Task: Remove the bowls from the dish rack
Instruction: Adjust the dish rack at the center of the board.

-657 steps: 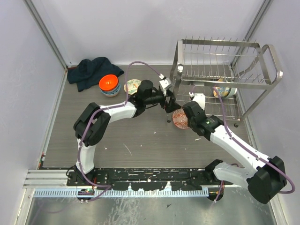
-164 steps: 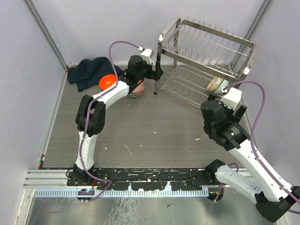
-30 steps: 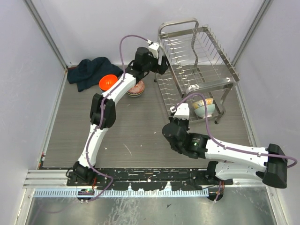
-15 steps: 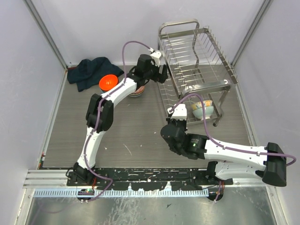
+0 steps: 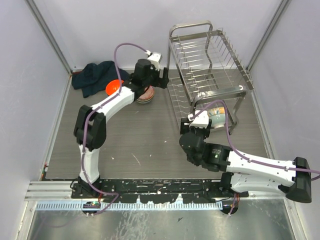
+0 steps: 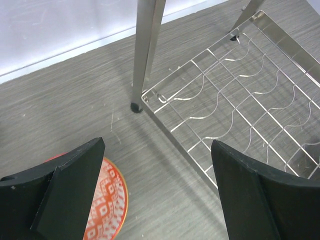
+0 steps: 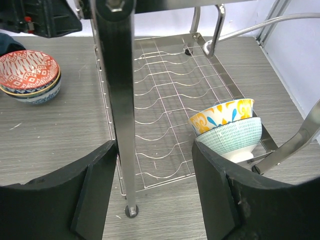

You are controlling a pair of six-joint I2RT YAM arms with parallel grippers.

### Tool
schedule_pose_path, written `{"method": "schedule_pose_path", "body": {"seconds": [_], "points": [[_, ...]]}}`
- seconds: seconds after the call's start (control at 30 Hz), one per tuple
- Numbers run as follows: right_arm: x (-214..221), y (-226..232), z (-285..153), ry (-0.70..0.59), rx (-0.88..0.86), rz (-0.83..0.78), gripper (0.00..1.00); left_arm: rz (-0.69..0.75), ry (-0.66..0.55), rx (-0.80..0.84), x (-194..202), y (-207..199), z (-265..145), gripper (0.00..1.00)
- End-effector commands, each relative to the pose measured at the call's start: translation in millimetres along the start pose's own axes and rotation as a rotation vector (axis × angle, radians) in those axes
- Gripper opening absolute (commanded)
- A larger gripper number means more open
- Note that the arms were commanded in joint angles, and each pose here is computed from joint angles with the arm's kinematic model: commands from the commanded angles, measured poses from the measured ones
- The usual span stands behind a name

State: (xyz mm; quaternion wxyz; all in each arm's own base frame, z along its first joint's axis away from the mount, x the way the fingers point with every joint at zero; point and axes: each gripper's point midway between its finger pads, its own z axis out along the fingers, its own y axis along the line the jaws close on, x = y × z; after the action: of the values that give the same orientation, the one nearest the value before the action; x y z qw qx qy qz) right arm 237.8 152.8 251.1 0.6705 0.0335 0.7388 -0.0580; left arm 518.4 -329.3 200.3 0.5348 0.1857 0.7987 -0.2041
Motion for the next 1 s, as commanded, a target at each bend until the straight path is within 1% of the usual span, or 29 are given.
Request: {"method": "schedule_pose_path", "body": {"seconds": [0.0,0.13,0.23,0.3,0.37,0.47,0.6,0.73,0.97], "points": [[-17,-16,-3,-0.019,0.043,0.066,0.67,-0.02,-0.108,-0.045,-31,4,-33,0.95],[-14,-21,-6,-0.009,0.045,0.061,0.68,-0.063,-0.143,-0.04,-30,2,-60,0.95],[-14,-25,-10,-0.009,0.039,0.073,0.69,-0.107,-0.168,-0.004,-24,-8,-85,0.95],[-14,-27,-12,-0.01,0.029,0.081,0.69,-0.11,-0.16,0.008,-11,-17,-99,0.97],[-15,-28,-15,-0.009,0.012,0.095,0.69,-0.096,-0.18,0.02,-11,-29,-115,0.98],[-16,-21,-17,-0.006,-0.039,0.078,0.71,-0.077,-0.17,0.04,-2,-45,-127,0.99],[-17,1,-18,0.003,-0.144,0.047,0.73,-0.055,-0.169,0.066,5,-65,-141,0.99],[-18,12,-21,0.014,-0.2,0.037,0.74,-0.025,-0.176,0.111,13,-93,-155,0.98],[-32,9,-34,0.005,-0.325,0.117,0.74,-0.036,-0.187,0.136,32,-127,-171,0.96]]}}
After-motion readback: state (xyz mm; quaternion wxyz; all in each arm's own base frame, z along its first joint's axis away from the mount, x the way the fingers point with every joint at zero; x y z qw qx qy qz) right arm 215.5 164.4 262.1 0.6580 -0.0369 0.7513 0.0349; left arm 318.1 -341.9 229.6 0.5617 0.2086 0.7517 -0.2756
